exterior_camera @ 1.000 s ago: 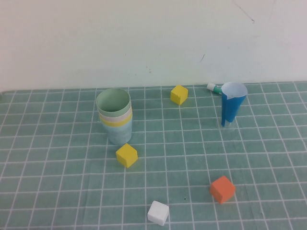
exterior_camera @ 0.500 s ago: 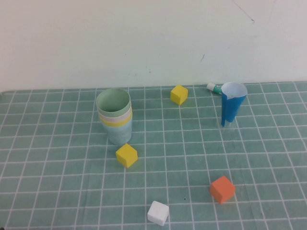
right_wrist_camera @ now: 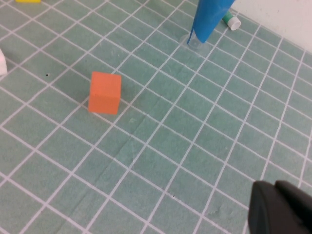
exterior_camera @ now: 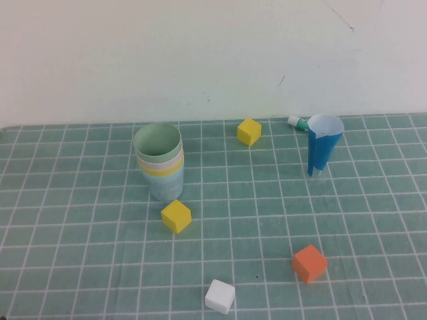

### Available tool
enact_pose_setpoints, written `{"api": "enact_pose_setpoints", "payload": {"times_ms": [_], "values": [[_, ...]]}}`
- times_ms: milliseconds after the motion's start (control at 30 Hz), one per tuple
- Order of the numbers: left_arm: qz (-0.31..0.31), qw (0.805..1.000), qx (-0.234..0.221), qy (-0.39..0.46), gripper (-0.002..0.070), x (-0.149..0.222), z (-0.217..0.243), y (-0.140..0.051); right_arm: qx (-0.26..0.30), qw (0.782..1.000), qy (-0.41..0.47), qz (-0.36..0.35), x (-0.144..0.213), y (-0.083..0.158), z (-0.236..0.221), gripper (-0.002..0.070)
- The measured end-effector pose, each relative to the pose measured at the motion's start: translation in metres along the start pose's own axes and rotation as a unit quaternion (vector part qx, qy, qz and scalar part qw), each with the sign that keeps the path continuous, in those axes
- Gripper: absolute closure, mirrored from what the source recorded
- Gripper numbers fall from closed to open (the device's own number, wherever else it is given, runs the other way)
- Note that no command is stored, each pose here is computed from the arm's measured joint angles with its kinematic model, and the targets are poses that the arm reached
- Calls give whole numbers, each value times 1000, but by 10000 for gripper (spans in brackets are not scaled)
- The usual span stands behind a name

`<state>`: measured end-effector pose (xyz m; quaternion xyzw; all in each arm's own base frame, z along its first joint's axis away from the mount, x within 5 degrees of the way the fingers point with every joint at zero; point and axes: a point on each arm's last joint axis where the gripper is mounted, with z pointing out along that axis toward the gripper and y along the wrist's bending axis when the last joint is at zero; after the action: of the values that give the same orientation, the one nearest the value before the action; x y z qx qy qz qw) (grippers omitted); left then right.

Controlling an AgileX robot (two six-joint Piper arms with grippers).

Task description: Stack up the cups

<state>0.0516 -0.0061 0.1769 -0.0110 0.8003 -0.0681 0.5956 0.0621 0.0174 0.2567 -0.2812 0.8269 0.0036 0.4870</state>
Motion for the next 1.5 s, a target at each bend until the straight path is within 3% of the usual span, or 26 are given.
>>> {"api": "enact_pose_setpoints", "payload": {"times_ms": [367, 600, 833, 1033, 1500], "values": [[-1, 1000, 0, -1, 677, 0, 0, 0, 15, 996, -35, -85, 9, 5, 12, 678], [-1, 1000, 0, -1, 677, 0, 0, 0, 125, 985, -119, -25, 30, 2, 24, 678], [1, 1000, 0, 0, 677, 0, 0, 0, 217, 969, -117, 18, 66, 4, 29, 678], [10, 1000, 0, 0, 677, 0, 0, 0, 212, 974, -50, 56, 83, 9, 32, 678], [10, 1000, 0, 0, 677, 0, 0, 0, 225, 966, -52, 112, 85, 8, 31, 678]]}}
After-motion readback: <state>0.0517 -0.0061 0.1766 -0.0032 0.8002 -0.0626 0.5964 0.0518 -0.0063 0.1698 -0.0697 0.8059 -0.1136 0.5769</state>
